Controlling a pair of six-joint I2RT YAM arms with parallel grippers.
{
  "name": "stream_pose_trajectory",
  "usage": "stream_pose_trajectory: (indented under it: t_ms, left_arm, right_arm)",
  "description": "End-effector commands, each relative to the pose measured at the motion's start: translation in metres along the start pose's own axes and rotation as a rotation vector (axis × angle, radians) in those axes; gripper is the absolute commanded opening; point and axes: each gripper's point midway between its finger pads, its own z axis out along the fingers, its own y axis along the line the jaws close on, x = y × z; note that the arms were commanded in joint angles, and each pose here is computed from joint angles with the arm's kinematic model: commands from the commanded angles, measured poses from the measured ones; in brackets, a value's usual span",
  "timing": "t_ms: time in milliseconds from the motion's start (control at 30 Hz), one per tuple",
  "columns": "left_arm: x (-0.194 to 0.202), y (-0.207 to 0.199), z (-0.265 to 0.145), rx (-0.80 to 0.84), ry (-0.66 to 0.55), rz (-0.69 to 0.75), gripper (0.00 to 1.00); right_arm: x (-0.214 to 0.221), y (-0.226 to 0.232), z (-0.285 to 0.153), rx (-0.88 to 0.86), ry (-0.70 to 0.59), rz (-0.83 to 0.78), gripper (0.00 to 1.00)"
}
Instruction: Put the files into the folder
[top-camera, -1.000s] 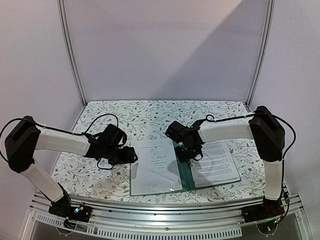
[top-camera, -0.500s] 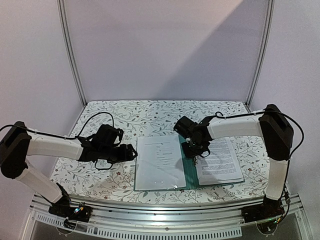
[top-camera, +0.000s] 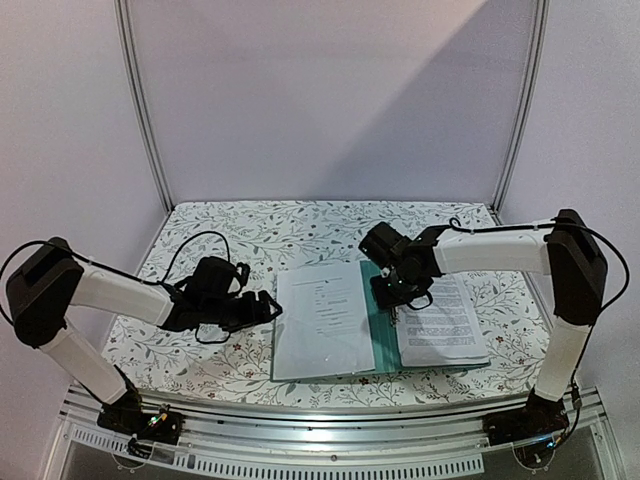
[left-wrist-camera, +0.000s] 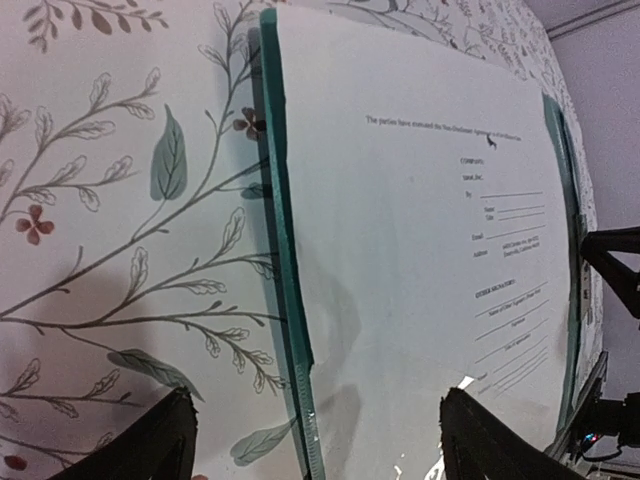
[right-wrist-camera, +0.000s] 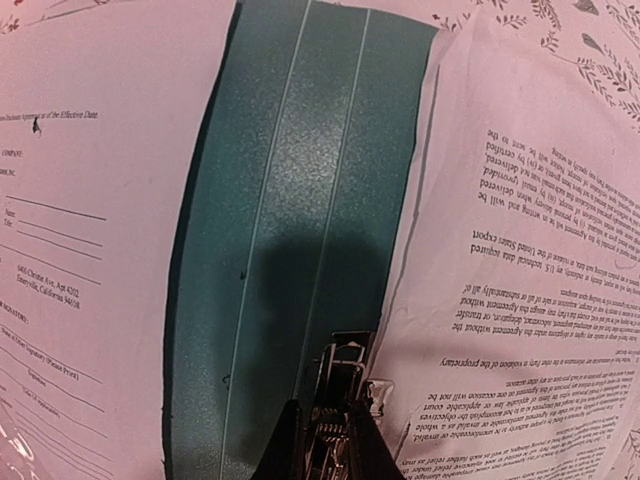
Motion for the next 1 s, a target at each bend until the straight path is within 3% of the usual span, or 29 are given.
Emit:
stream_pose_trajectory:
  t_ms: [0,167,433,600,967]
  left_arm:
    - [0.0,0.001,0.008,0.042,-0.001,-0.009,0.85]
    - [0.005,0.001,0.022,0.079,0.018,-0.018,0.88]
    - [0.013,-0.043,0.048,0.398,0.096,-0.103,0.82]
    - [0.003,-0.059,0.026,0.56,0.04,-0.179,0.75]
    - [-0.025,-0.106,-0.017,0.721,-0.021,-0.114,0.68]
  right_arm:
    - [-0.014,-0.005,-0.017,-0.042,-0.051,0.037,0.0]
    - [-0.012,-0.005,-0.02,-0.063,-0.051,0.045,0.0]
    - [-0.009,-0.009,-0.02,-0.067,-0.048,0.051,0.0]
    - [0.001,-0.019,-0.008,-0.041,-0.023,0.049,0.0]
    - [0.026,-0.018,0.03,-0.042,0.064,0.032,0.0]
